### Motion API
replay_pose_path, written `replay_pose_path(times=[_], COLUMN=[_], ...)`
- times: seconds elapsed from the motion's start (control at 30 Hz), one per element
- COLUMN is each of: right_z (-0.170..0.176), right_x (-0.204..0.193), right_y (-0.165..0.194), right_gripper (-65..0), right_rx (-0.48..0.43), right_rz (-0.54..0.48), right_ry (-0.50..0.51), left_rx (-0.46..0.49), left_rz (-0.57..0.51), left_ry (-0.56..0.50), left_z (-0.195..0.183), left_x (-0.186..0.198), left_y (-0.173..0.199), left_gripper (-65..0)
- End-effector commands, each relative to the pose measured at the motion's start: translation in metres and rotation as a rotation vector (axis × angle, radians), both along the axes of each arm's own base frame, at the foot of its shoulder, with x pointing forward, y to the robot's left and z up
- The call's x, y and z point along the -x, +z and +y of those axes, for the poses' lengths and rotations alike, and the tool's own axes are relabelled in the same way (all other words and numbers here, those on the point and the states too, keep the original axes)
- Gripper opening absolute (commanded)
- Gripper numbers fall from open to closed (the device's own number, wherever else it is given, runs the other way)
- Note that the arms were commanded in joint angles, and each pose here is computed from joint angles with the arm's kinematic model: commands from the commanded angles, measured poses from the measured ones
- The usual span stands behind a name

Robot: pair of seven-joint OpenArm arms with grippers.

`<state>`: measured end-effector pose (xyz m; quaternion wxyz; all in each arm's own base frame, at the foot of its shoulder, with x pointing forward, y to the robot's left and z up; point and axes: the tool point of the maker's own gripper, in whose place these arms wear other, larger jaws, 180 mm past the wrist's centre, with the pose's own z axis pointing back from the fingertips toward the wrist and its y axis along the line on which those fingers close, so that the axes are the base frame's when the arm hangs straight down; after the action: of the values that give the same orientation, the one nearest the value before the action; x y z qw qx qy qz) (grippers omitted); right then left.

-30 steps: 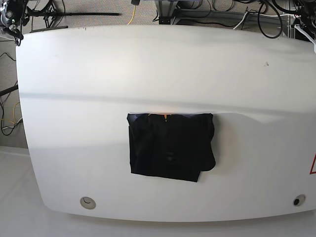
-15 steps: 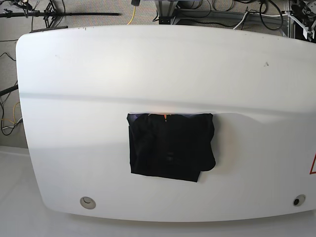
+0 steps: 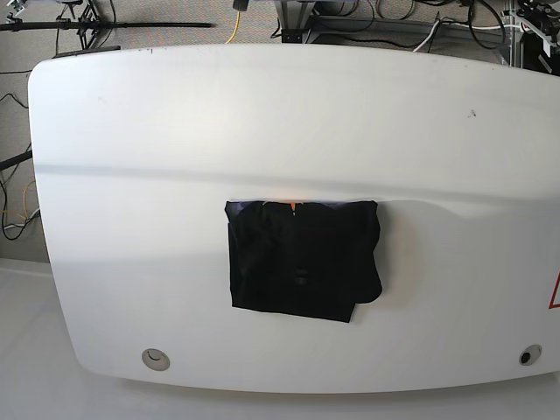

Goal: Fold the T-shirt properly

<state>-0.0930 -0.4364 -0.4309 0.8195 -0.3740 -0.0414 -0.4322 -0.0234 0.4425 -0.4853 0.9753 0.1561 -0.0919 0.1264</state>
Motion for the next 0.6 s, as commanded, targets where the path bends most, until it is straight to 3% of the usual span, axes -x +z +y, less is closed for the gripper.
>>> replay_pose_path(times=[0.0,0.1,0.33,0.57], right_z=[-0.013,-0.008,0.031,0.078], right_x=[-0.005,-0.002,-0.003,-0.008], right_y=[0.005,-0.009,-0.064,-0.123], right_gripper=[-64.4,-64.4,-64.4,-64.4], right_rx=[0.067,0.054,-0.091,-0.260], right_rz=[0.046,0.101,0.215,0.297], right_ry=[0.062,0.089,0.206,0.339], left_rx=[-0.016,0.011,0.088,0.214], left_rz=[0.040,0.047,0.032,-0.026], left_ry=[0.013,0.004,-0.050,-0.176], left_z=[0.008,0.000,-0.028,-0.079], left_x=[0.023,0.032,0.046,0.023], left_y=[-0.001,-0.015,-0.047,-0.084], left_gripper=[-65.0,-65.0,-65.0,-65.0])
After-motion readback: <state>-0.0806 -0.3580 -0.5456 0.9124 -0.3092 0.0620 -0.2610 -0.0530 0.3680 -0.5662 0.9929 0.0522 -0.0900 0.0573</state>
